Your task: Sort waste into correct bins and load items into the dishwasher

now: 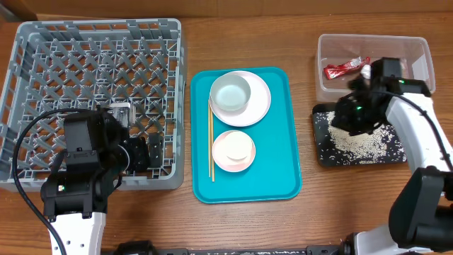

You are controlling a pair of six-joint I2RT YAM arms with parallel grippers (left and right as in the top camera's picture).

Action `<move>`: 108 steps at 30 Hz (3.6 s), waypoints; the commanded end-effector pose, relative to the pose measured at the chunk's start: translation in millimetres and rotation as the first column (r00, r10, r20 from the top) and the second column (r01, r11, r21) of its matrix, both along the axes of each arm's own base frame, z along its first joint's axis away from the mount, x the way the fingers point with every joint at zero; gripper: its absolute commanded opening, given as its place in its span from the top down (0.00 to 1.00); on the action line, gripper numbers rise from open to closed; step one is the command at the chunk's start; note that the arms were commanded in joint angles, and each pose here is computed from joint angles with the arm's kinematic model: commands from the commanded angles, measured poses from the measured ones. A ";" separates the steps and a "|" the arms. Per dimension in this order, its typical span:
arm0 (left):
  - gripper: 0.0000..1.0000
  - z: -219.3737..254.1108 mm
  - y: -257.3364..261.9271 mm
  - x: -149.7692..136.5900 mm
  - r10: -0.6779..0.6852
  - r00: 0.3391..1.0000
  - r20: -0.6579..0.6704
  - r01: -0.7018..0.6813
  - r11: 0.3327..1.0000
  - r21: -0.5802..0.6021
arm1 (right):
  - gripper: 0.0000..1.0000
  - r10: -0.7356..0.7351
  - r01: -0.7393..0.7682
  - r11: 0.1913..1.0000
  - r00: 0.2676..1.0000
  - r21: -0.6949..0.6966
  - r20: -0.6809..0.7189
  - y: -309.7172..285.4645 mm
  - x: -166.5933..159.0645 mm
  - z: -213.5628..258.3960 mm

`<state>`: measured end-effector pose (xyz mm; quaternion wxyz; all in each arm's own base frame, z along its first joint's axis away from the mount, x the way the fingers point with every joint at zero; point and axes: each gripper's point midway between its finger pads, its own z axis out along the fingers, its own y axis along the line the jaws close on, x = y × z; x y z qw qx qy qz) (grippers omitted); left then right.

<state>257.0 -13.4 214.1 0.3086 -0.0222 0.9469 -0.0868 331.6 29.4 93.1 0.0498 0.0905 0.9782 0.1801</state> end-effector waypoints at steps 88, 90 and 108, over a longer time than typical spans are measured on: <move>0.00 -32.7 -83.3 24.7 -0.261 0.958 -0.118 0.236 0.953 -0.189 | 0.55 0.326 -0.328 0.940 0.944 -0.094 -0.042 189.9 -47.3 -15.9; 0.00 -33.9 -84.2 24.3 -0.263 0.957 -0.121 0.241 0.956 -0.171 | 0.55 0.335 -0.337 0.937 0.941 -0.089 -0.035 194.1 -48.0 -15.6; 0.00 -34.5 -85.8 22.7 -0.268 0.955 -0.126 0.246 0.954 -0.170 | 0.54 0.385 -0.383 0.920 0.923 -0.080 0.020 219.9 -48.3 17.4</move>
